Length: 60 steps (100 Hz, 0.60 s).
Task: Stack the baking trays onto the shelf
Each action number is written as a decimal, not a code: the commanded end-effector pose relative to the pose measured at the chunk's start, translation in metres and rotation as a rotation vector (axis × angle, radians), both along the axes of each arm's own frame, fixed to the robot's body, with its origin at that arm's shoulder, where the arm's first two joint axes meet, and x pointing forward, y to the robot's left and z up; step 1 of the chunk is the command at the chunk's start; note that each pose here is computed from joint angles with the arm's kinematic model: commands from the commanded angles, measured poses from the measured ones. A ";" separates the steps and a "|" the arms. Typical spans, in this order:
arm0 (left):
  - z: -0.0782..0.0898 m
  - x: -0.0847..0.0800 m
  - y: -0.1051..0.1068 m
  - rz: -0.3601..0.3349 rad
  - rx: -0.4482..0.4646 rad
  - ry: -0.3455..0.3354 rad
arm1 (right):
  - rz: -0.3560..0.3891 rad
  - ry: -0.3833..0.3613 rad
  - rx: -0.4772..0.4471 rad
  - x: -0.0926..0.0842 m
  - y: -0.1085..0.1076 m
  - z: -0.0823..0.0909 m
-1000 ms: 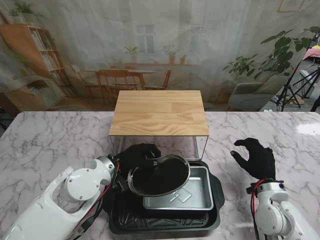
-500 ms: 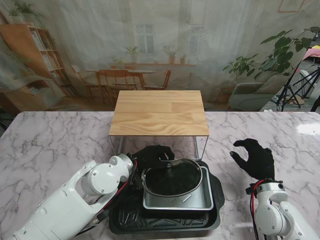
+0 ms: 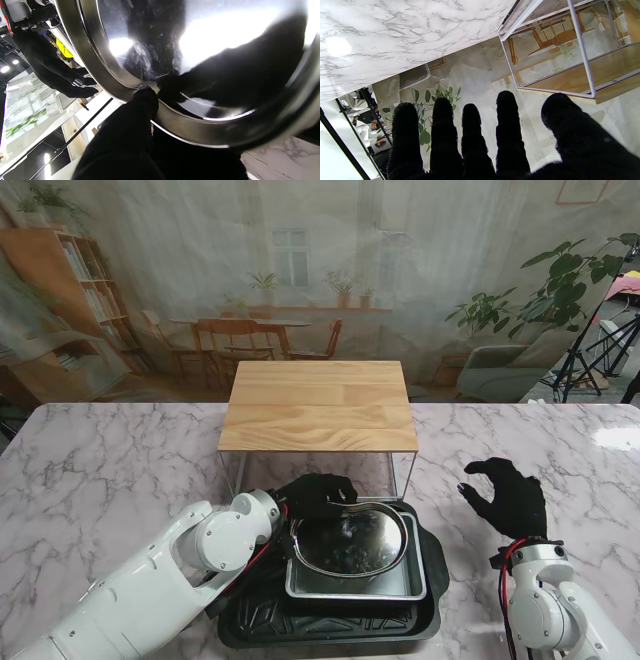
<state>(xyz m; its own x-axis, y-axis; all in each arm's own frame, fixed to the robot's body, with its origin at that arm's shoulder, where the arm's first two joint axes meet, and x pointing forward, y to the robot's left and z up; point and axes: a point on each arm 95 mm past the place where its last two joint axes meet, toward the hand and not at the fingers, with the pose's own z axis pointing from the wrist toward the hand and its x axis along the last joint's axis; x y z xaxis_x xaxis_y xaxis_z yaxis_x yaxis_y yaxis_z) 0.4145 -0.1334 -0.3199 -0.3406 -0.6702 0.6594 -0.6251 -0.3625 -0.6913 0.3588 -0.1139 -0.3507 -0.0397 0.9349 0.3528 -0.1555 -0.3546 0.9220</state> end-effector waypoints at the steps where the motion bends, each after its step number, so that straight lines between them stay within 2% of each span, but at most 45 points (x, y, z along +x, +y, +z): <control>1: -0.003 0.000 -0.007 -0.009 -0.001 0.008 | 0.002 0.005 0.000 0.000 0.001 -0.002; 19: -0.005 0.000 -0.014 0.007 -0.007 0.021 | 0.004 0.006 0.001 0.000 0.000 -0.002; 33: -0.007 -0.005 -0.014 -0.013 -0.015 0.037 | 0.003 0.003 0.002 0.000 0.000 -0.002; 60: -0.004 -0.018 0.003 -0.032 -0.018 0.052 | -0.001 -0.006 0.004 -0.001 -0.001 -0.001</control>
